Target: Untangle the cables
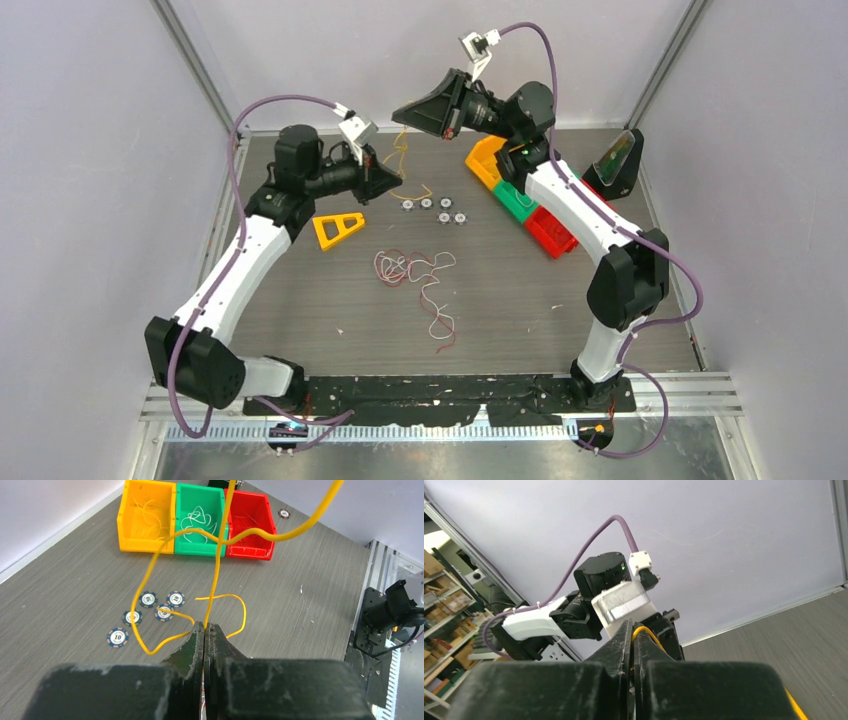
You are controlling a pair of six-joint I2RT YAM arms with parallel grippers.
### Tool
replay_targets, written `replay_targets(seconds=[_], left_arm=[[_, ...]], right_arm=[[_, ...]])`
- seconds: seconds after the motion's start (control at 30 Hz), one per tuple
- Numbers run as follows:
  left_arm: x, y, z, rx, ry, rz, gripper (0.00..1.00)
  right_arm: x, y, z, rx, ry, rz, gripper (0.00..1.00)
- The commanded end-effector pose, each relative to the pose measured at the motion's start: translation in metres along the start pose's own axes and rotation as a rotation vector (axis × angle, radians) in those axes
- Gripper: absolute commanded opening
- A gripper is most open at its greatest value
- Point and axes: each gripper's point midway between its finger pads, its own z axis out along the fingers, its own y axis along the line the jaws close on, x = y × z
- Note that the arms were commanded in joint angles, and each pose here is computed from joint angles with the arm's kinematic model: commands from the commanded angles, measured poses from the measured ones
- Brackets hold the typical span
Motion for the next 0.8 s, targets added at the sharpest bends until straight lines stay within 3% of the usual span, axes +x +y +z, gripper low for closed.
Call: replay_targets(seconds=[0.0, 0.03, 0.07, 0.17, 0.2, 0.33, 0.57, 0.77], left_arm=[[-0.016, -0.003, 0.005, -0.054, -0.041, 0.043, 0.00], [-0.021, -0.006, 0.001, -0.046, -0.068, 0.027, 0.00], [-0.027, -0.010, -0.003, -0.035, -0.098, 0.022, 0.08], [-0.036, -0.016, -0.020, -0.031, -0.152, 0.034, 0.55], [-0.041, -0.016, -0.029, -0.045, -0.168, 0.045, 0.65], [-0.044, -0.005, -0.050, -0.091, -0.168, 0.029, 0.75], [-0.029, 0.026, -0.073, -0.172, -0.139, -0.074, 0.84], [-0.018, 0.027, -0.073, -0.165, -0.112, -0.120, 0.90]], right_arm=[[-0.039, 0.045, -0.002, -0.073, -0.073, -0.045, 0.06], [-0.041, 0.042, -0.005, -0.064, -0.077, -0.055, 0.06], [-0.042, 0.038, -0.007, -0.053, -0.074, -0.064, 0.05], [-0.045, 0.015, -0.021, 0.019, -0.070, -0.081, 0.05], [-0.045, 0.008, -0.025, 0.039, -0.065, -0.108, 0.05], [-0.045, -0.035, -0.052, 0.160, -0.024, -0.176, 0.05], [-0.036, -0.131, -0.097, 0.346, 0.096, -0.259, 0.05], [-0.039, -0.216, -0.154, 0.533, 0.162, -0.338, 0.06]])
